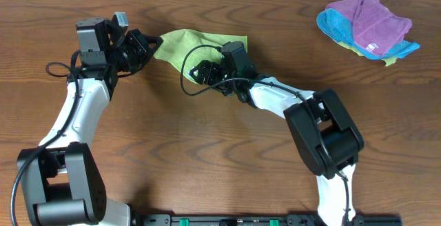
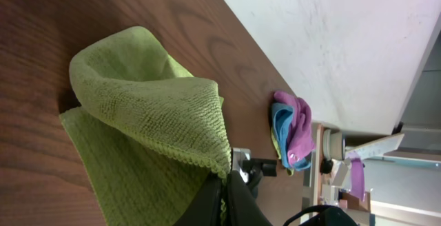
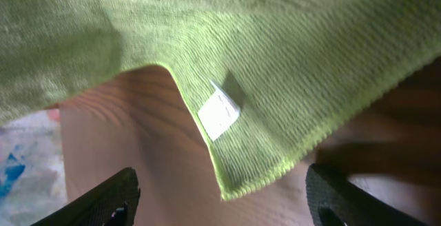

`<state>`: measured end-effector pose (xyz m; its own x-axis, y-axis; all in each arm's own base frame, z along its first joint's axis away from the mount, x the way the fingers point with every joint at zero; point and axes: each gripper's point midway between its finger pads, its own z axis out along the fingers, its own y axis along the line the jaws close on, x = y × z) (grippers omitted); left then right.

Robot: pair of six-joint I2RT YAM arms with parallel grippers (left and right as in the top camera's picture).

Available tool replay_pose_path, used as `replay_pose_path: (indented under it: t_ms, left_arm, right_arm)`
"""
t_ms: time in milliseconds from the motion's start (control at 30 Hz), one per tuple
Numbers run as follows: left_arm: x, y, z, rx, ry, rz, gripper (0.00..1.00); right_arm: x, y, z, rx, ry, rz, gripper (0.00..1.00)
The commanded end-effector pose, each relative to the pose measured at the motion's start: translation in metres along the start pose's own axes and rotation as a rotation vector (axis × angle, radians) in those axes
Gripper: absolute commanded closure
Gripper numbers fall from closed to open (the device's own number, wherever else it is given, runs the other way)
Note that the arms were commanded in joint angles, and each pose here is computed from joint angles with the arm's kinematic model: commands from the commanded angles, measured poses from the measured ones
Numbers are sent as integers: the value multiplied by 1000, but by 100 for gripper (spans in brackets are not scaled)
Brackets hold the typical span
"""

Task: Fold the cloth
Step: 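Grasp the green cloth's right edge with the right gripper, then lift the green cloth with both grippers and stretch it apart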

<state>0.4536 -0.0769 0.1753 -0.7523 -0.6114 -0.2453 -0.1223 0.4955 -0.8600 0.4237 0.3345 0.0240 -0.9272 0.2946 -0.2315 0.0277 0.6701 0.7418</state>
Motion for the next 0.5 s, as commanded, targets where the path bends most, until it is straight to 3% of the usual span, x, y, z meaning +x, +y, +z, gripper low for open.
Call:
replay_pose_path:
  t_ms: [0,267,333,367,433,467]
  left_arm:
    - [2,-8,-2,27,16,21,94]
    - [4,-10,-2,41,32,20,94]
    - [5,-11,-2,43,34,20,94]
    - [5,-11,-2,45,36,21,94]
    - [5,-11,-2,45,36,21,95]
    - [5,-11,-2,45,36,21,94]
  right_arm:
    - [17,-40,23,102,11,75,23]
    - [31,-57,51,85,14,106,28]
    - [33,-62,54,91,17,108,36]
    - [34,-63,55,96,17,109,42]
    - [34,-64,55,97,15,108,82]
    - [32,-62,54,93,12,106,94]
